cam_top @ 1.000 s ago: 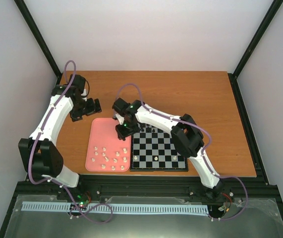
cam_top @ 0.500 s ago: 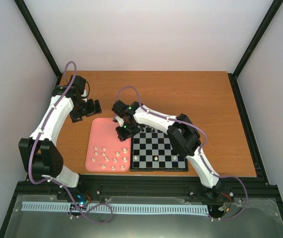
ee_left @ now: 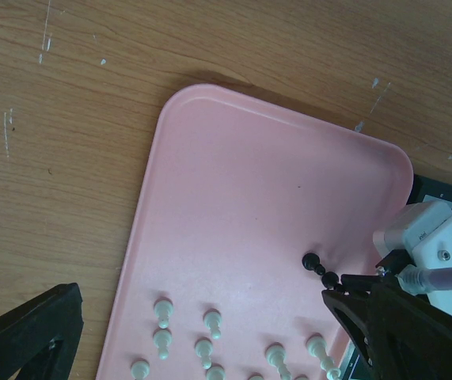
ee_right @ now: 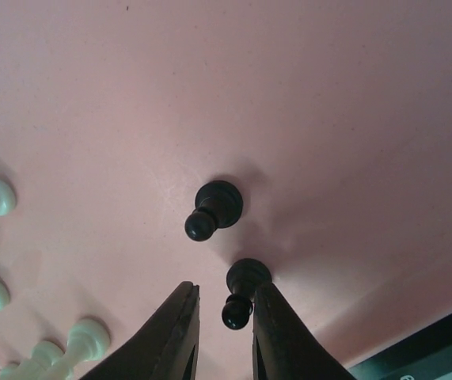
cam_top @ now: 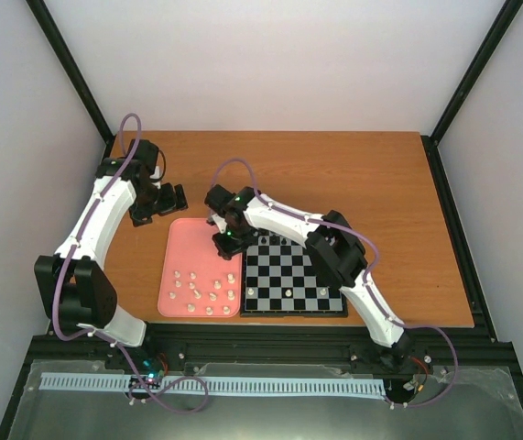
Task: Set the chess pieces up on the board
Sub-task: Pick up the chess piece from the storage box.
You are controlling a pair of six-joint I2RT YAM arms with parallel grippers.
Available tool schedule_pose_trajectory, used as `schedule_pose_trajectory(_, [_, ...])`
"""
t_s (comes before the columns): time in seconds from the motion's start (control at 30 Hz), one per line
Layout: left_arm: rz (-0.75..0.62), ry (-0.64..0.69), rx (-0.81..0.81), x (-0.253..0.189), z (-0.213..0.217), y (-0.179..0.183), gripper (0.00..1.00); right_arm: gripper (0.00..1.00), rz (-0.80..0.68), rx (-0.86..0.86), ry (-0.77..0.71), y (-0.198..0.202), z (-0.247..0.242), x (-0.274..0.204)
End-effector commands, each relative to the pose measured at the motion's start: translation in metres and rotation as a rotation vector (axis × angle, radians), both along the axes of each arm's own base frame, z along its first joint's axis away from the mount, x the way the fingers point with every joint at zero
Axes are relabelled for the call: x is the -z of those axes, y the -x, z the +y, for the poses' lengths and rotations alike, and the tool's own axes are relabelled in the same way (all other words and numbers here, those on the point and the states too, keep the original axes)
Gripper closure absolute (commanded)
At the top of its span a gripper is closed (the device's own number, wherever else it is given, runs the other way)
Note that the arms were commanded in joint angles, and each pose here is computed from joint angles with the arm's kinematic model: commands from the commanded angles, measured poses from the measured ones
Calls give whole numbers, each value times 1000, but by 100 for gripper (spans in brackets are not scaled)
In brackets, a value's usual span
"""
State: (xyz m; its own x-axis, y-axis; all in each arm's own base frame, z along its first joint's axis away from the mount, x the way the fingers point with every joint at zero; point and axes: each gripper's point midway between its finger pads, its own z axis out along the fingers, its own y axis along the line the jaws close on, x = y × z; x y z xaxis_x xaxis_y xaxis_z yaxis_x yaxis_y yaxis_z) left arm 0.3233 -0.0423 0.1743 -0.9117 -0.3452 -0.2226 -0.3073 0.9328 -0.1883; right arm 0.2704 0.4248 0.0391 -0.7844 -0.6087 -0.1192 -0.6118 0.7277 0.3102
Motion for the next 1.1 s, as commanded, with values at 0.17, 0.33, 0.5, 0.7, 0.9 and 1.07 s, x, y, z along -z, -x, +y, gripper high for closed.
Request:
schedule_pose_trajectory(0.17, [-19, -4, 9, -5, 3, -2, 0, 80, -7, -2, 42, -1, -4, 7])
schedule_pose_trajectory(0.33, [-23, -3, 8, -7, 3, 0, 0, 84, -4, -2, 47, -1, -4, 12])
schedule_pose_trajectory(0.5, [-22, -6, 5, -7, 3, 2, 0, 92, -14, -6, 46, -3, -3, 13])
schedule_pose_trajectory(0.7, [-21, -6, 4, -7, 4, 2, 0, 97, -56, 2, 54, -9, -5, 3])
schedule_pose_trajectory(0.9, [-17, -9, 12, -6, 4, 4, 0, 97, -157, 47, -12, -27, -9, -64])
schedule_pose_trajectory(1.07, [-19, -3, 18, -6, 3, 5, 0, 97, -203, 160, -52, -46, -47, -114])
